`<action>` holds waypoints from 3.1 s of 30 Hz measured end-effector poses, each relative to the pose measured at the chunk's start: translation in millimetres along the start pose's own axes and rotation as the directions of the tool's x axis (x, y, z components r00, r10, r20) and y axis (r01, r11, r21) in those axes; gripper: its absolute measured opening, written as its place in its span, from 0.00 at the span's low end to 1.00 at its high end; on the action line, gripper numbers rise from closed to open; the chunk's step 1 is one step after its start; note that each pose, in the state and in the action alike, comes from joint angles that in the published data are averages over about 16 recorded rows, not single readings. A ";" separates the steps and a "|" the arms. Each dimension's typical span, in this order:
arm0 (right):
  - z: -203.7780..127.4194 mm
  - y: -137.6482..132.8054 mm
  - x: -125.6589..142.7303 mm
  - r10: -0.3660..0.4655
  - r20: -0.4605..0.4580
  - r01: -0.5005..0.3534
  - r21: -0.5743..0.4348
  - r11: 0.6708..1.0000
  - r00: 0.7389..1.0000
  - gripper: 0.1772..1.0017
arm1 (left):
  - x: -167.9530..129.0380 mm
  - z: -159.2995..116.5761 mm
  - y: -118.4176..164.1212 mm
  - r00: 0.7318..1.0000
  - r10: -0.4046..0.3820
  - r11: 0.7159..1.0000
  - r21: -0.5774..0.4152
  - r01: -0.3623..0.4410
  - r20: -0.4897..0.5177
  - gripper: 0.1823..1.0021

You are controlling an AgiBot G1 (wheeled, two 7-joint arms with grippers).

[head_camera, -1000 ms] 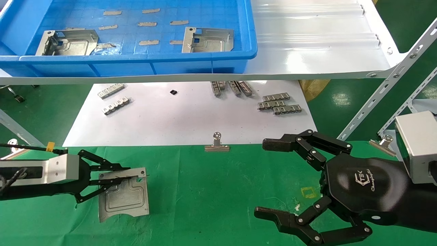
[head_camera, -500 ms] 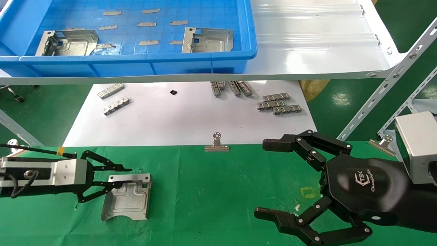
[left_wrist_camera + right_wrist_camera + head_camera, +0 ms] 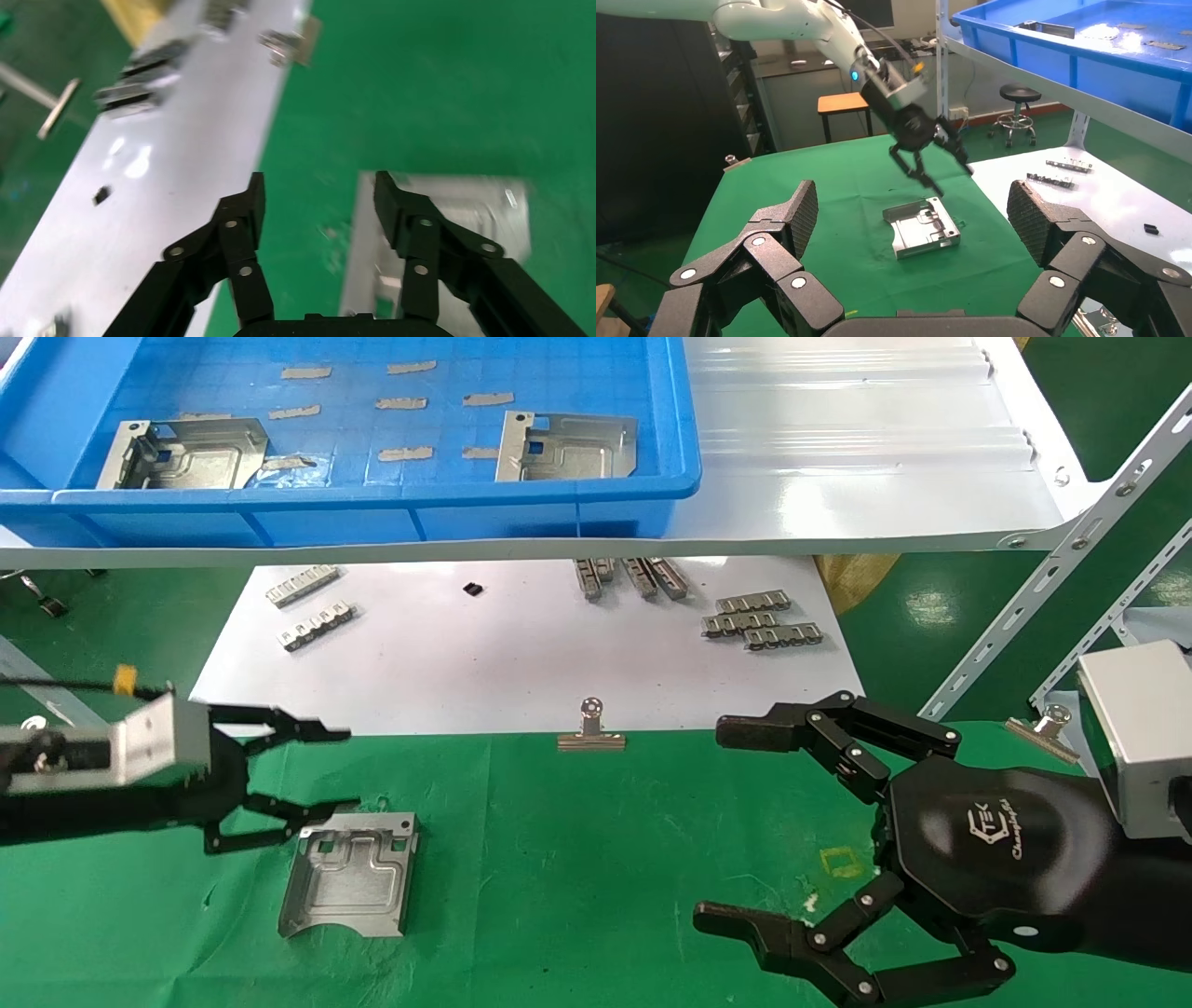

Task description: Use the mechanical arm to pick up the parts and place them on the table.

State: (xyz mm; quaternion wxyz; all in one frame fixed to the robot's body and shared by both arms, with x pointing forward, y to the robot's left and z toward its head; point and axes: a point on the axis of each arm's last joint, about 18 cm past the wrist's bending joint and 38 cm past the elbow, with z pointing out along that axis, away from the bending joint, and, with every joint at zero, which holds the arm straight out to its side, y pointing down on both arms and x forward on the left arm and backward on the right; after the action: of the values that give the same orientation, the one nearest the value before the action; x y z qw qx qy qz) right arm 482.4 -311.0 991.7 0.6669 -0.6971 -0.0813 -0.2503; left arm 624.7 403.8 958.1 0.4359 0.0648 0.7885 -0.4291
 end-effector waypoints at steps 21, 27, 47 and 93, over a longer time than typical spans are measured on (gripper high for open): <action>0.0 0.1 0.0 0.000 0.000 0.000 0.000 1.000 1.000 1.00 | -2.3 0.2 -10.6 0.991 -0.126 0.988 0.097 0.122 0.041 0.90; 0.0 0.1 0.0 0.000 0.000 0.000 0.000 1.000 1.000 1.00 | 1.1 3.1 -21.1 0.989 -0.148 0.978 0.151 0.142 0.029 0.97; 0.0 0.1 0.0 0.000 0.000 0.000 0.000 1.000 1.000 1.00 | 24.4 0.4 -69.2 0.977 -0.207 0.925 0.315 0.214 -0.055 1.00; -0.1 0.1 0.1 0.001 -0.001 -0.001 0.000 1.000 1.000 1.00 | 96.8 -28.1 -159.6 0.929 -0.220 0.834 0.436 0.337 -0.298 1.00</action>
State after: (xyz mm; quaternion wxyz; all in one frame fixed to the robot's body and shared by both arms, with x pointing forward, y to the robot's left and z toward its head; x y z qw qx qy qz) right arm 482.6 -311.2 991.7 0.6671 -0.6969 -0.0808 -0.2504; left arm 471.7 298.6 992.2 0.2416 0.1049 0.7043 -0.6592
